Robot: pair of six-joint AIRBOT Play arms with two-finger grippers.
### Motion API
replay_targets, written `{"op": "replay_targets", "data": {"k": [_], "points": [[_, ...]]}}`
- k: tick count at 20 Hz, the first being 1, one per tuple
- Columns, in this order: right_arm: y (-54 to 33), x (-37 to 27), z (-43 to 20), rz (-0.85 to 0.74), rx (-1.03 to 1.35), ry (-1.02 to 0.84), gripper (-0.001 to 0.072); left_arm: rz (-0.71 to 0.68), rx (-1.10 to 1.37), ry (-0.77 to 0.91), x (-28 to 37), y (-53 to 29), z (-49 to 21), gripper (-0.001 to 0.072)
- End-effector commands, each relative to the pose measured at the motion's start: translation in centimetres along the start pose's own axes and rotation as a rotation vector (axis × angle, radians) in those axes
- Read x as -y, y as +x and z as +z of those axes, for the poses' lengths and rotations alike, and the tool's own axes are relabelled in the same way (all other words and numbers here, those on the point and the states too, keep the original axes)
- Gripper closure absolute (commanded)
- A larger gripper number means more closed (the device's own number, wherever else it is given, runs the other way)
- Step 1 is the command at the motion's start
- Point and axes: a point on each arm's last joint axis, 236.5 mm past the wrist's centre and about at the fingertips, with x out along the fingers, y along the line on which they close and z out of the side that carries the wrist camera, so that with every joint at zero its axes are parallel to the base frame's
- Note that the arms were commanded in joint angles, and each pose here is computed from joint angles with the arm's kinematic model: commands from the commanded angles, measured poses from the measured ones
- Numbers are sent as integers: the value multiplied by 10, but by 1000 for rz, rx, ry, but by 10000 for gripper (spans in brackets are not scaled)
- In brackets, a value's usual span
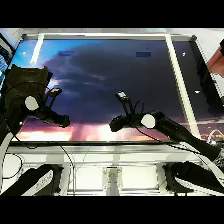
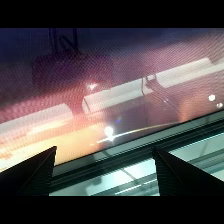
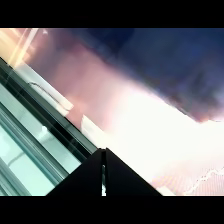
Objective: Fold the clothes and pants, and hang the long-sleeved shirts on hangers.
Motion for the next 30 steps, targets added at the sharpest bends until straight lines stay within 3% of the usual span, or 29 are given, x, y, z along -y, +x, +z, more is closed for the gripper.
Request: {"op": "replay_targets", "data": {"k": [1, 19, 21, 26, 30], "points": [[0, -1, 1, 0, 2, -3, 692, 0, -1, 0, 0, 0, 0, 3], [0, -1, -5, 4, -20, -1, 692, -35, 32, -15, 8, 0, 8, 6], [0, -1, -5, 4, -21, -2, 691, 100, 77, 26, -24, -2, 19, 5], [0, -1, -5, 3, -20, -2, 692, 586, 222, 122, -126, -45, 57, 18], [0, -1, -4, 3, -20, -3, 692, 707, 251, 171, -151, -64, 66, 22]]}}
